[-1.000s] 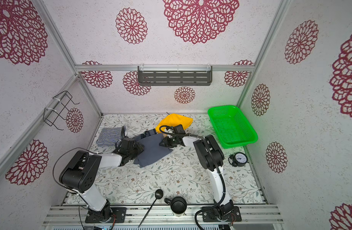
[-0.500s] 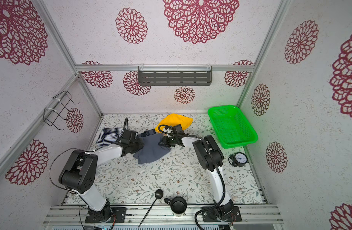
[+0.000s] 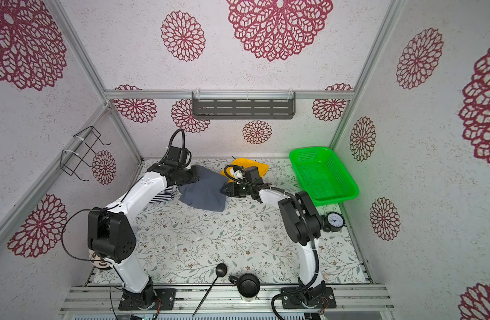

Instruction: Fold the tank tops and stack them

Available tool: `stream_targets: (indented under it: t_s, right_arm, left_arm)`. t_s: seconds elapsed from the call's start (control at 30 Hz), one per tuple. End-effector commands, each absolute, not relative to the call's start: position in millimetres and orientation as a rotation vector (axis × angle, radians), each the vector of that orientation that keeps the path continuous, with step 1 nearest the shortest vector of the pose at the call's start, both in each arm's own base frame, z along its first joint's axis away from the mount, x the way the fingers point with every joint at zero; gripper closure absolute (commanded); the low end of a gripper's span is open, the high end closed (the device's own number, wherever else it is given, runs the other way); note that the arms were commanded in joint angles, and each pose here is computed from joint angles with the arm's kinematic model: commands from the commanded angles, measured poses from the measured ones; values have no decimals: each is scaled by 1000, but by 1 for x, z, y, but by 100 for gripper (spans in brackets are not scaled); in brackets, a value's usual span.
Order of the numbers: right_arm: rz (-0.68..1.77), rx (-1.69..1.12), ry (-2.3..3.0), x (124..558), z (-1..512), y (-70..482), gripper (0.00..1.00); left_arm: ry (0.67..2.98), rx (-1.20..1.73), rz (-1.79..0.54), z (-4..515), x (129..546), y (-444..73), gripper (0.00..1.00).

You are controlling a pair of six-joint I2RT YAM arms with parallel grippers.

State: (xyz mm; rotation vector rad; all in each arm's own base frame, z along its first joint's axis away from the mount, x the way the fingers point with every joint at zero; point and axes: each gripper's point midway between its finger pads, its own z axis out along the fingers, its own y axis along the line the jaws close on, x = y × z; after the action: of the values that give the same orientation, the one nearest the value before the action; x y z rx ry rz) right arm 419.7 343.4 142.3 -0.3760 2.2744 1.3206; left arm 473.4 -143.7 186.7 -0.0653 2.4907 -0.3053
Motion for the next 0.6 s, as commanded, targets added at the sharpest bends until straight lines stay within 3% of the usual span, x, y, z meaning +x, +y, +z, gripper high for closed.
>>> stream_targets:
  t_s: [0.0, 0.57]
  right_arm:
    - [1262, -374, 2142, 427, 190, 314, 59]
    - [949, -351, 2249, 365, 182, 231, 59]
  left_arm:
    - [2560, 77, -158, 184, 475, -122, 100]
    - [2523, 38, -25, 210, 517, -5, 100]
